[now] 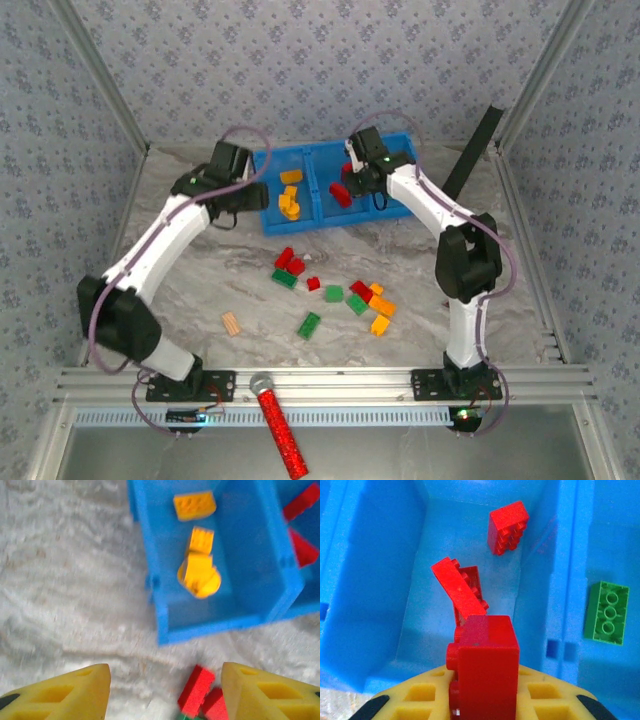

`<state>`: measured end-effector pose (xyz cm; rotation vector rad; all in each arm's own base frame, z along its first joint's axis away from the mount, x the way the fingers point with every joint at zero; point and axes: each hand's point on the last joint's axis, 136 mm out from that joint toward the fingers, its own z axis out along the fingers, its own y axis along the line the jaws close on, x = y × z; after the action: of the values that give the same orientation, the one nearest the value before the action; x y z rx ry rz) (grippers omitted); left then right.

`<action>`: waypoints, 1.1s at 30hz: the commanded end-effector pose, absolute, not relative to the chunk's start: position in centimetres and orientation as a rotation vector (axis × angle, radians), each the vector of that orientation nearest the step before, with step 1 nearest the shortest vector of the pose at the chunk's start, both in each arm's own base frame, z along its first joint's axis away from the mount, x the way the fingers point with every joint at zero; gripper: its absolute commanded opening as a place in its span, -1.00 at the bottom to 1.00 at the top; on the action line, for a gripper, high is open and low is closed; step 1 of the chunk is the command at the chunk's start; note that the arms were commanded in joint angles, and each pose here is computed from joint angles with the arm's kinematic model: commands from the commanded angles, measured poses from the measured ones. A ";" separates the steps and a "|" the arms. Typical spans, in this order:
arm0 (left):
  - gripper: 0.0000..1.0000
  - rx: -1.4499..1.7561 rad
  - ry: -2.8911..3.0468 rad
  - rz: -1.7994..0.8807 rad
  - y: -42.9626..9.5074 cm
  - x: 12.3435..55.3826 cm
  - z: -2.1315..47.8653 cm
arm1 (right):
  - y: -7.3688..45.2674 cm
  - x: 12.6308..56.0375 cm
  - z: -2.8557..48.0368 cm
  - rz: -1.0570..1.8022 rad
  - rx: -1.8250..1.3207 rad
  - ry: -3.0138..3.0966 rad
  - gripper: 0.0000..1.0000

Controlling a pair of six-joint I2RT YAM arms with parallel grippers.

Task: Sort the legos into containers by color
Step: Place the lego in the container.

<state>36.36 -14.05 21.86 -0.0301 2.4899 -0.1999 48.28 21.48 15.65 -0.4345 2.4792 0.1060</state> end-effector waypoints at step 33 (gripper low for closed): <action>0.27 -0.047 2.604 -0.320 -11.6 23.9 18.1 | 27.0 49.2 7.6 0.066 -0.543 2.552 -0.32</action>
<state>24.00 -11.27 18.13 -0.0590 2.5983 -0.3084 49.52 27.39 8.56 -0.5627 2.5208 0.0722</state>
